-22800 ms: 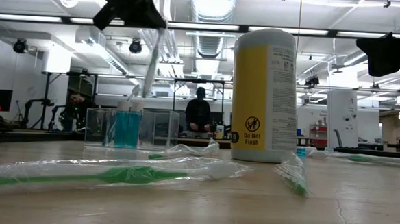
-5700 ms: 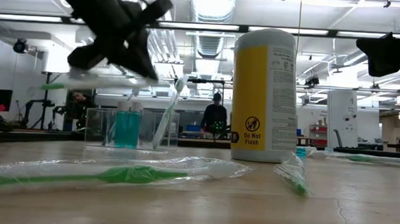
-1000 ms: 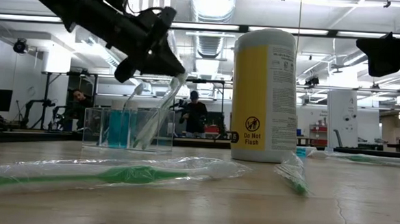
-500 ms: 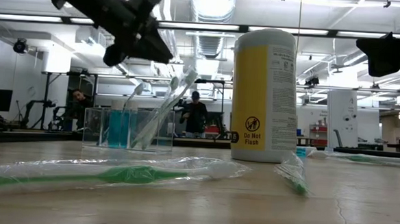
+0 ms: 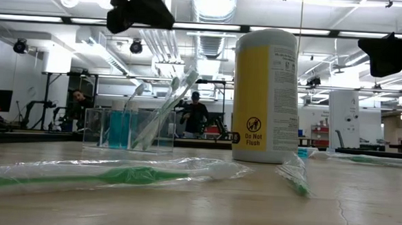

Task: Pick & Place toothbrushing station
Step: Put the green toothbrush into the right section of the transparent organizer

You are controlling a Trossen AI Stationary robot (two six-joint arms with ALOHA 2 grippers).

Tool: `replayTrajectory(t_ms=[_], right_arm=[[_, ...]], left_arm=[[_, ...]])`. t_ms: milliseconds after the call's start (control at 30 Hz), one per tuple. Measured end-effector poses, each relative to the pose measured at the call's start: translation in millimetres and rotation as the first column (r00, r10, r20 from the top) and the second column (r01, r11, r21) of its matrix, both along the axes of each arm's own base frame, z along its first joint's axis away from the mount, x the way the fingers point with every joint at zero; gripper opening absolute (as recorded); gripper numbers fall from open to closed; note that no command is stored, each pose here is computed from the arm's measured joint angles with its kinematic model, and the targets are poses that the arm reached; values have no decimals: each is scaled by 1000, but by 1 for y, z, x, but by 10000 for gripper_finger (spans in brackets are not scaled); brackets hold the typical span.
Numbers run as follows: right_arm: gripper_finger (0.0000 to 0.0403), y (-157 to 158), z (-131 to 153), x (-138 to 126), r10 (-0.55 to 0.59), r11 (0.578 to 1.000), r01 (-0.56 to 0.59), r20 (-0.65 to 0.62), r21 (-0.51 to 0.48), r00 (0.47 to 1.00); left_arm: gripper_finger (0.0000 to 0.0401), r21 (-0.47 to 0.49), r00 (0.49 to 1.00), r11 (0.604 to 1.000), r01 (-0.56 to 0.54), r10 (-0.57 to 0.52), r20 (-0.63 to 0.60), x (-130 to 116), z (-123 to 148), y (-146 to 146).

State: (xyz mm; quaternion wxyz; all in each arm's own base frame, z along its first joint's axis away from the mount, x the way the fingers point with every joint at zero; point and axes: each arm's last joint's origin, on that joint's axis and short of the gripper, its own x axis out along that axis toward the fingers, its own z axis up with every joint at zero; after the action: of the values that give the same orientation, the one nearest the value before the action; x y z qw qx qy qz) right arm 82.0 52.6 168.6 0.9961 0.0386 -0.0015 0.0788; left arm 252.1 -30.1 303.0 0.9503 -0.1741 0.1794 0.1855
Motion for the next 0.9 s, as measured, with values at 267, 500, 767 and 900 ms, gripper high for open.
replayTrajectory(t_ms=[267,500,767,900], right_arm=[[346,0,0,0,0,1000,0,0,0,1000],[348,0,0,0,0,1000,0,0,0,1000],[348,0,0,0,0,1000,0,0,0,1000],[350,0,0,0,0,1000,0,0,0,1000]], left_arm=[[97,-73,998,996,56,-58,-34,10,-13,-29],[151,-102,970,971,216,-225,-91,11,-28,-65],[158,-230,957,944,236,-266,-114,11,-47,-99],[158,-288,960,934,211,-253,-118,17,-60,-111]])
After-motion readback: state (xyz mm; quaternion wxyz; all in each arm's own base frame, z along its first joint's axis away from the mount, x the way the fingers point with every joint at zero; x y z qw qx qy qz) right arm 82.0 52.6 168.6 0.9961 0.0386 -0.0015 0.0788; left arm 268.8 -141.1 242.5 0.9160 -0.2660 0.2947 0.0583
